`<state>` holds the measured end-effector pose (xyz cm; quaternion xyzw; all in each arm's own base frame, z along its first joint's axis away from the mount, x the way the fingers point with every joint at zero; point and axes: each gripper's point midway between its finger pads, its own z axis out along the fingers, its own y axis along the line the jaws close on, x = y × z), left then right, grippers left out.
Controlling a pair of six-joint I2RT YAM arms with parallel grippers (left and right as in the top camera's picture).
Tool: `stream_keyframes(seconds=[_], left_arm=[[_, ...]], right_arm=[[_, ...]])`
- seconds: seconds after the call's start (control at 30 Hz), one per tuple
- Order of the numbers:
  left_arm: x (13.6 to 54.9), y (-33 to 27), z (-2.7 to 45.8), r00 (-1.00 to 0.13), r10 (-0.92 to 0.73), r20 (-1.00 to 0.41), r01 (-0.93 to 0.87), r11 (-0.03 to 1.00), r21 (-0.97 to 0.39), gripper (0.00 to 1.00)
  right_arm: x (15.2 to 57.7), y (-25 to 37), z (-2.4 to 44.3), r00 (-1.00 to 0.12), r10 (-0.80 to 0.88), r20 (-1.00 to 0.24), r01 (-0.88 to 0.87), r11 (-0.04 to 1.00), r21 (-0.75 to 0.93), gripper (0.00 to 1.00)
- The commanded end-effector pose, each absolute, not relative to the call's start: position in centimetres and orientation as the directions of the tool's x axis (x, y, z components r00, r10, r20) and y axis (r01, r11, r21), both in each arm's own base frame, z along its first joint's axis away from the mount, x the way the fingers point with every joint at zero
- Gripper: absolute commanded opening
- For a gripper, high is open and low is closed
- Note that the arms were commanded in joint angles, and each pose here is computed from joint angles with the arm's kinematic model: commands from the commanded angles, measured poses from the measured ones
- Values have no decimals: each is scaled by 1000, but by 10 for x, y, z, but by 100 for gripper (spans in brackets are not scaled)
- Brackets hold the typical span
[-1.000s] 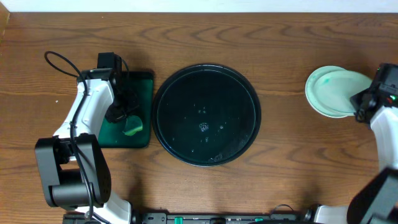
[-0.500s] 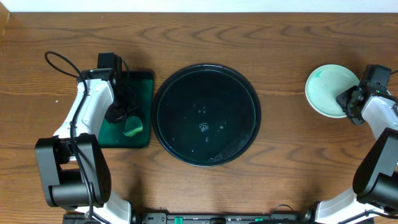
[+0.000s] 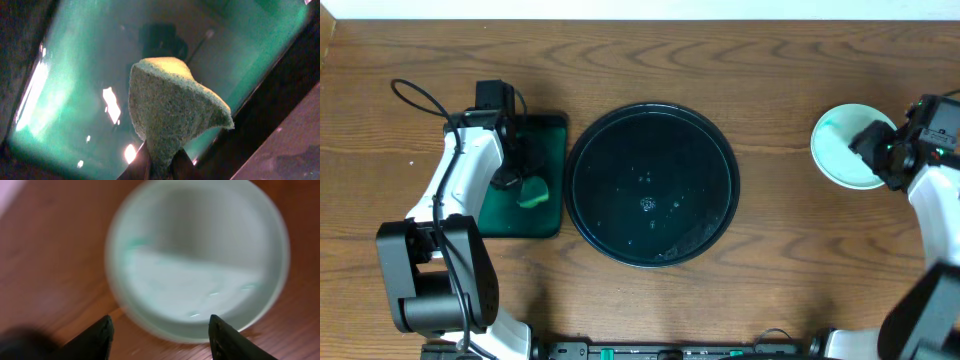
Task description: Clean dirty plates on tray and stack at the side
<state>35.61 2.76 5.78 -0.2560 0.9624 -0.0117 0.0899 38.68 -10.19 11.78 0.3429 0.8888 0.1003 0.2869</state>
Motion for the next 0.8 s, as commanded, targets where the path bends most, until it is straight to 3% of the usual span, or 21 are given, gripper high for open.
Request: stream_keyframes(seconds=[0.0, 0.07, 0.13, 0.17, 0.27, 0.33, 0.47, 0.77], left_arm=[[364, 41, 53, -878, -428, -215, -437, 899, -8, 7], [368, 50, 51, -880, -408, -243, -429, 903, 37, 8], [370, 57, 45, -878, -406, -252, -437, 896, 77, 17], [370, 58, 42, -880, -406, -247, -437, 895, 86, 34], [368, 58, 31, -886, -406, -222, -435, 896, 95, 65], [367, 58, 28, -889, -407, -212, -433, 896, 98, 76], [368, 58, 35, -886, -407, -224, -435, 896, 92, 79], [382, 27, 122, -853, -342, -393, -324, 939, -115, 79]], right_arm=[[391, -59, 159, -670, 550, -498, 350, 826, 442, 59], [385, -38, 170, -697, 503, -510, 287, 848, 445, 61], [377, -18, 179, -725, 448, -523, 228, 873, 432, 61], [373, -7, 183, -741, 409, -532, 188, 888, 420, 63], [363, 17, 192, -767, 326, -553, 100, 912, 399, 68], [358, 30, 197, -774, 284, -566, 52, 919, 390, 84], [349, 53, 207, -777, 211, -593, -35, 927, 375, 99], [334, 77, 243, -700, 74, -710, -209, 930, 303, 99]])
